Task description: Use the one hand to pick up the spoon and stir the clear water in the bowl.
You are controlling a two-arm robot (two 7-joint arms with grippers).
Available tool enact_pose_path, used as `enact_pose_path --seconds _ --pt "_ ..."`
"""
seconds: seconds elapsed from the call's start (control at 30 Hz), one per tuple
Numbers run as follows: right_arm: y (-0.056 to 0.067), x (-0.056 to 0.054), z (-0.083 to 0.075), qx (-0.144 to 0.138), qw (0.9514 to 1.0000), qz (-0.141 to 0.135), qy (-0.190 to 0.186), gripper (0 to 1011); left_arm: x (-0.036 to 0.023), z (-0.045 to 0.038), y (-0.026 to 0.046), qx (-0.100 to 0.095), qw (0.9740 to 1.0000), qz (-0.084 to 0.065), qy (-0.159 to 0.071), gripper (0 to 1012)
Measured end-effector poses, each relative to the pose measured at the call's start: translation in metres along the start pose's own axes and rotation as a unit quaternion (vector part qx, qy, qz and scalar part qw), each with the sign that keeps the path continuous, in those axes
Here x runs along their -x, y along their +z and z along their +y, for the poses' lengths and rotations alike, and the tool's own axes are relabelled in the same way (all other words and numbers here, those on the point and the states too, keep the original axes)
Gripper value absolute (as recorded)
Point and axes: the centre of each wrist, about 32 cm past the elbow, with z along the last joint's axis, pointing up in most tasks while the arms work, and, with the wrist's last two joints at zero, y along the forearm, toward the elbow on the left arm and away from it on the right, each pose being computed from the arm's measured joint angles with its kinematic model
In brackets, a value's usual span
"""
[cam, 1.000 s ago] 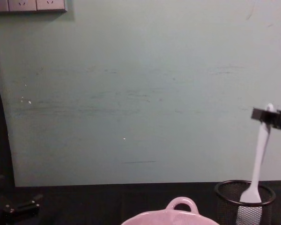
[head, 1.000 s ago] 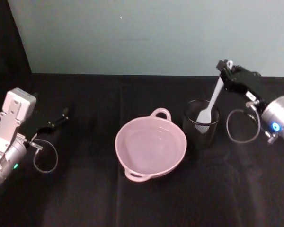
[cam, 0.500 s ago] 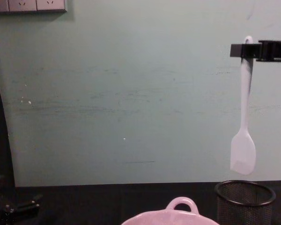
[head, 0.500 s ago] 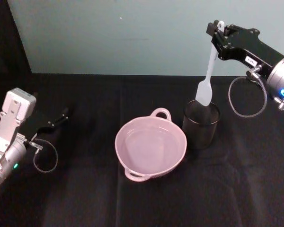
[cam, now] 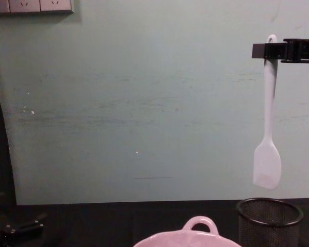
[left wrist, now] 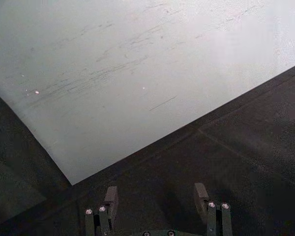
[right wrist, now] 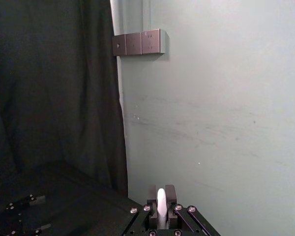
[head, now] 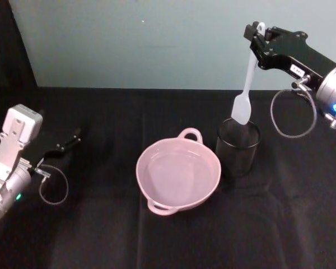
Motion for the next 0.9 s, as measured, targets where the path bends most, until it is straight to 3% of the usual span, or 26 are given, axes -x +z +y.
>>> enact_pose_path --seconds 0.4,0.5,0.73,0.9 --pt "-0.001 0.0 0.0 0.001 1.0 -0.001 0.0 110 0.0 0.0 0.0 0.0 1.0 0.0 0.0 1011" --pt "-0.002 0.005 0.002 0.005 0.9999 -0.008 0.009 110 0.0 0.0 0.0 0.0 1.0 0.0 0.0 1011" --pt "-0.015 0.034 0.029 0.001 0.9982 0.001 0.059 110 0.0 0.0 0.0 0.0 1.0 0.0 0.0 1011" --pt "-0.036 0.058 0.05 0.004 0.9953 0.017 0.095 110 0.0 0.0 0.0 0.0 1.0 0.0 0.0 1011"
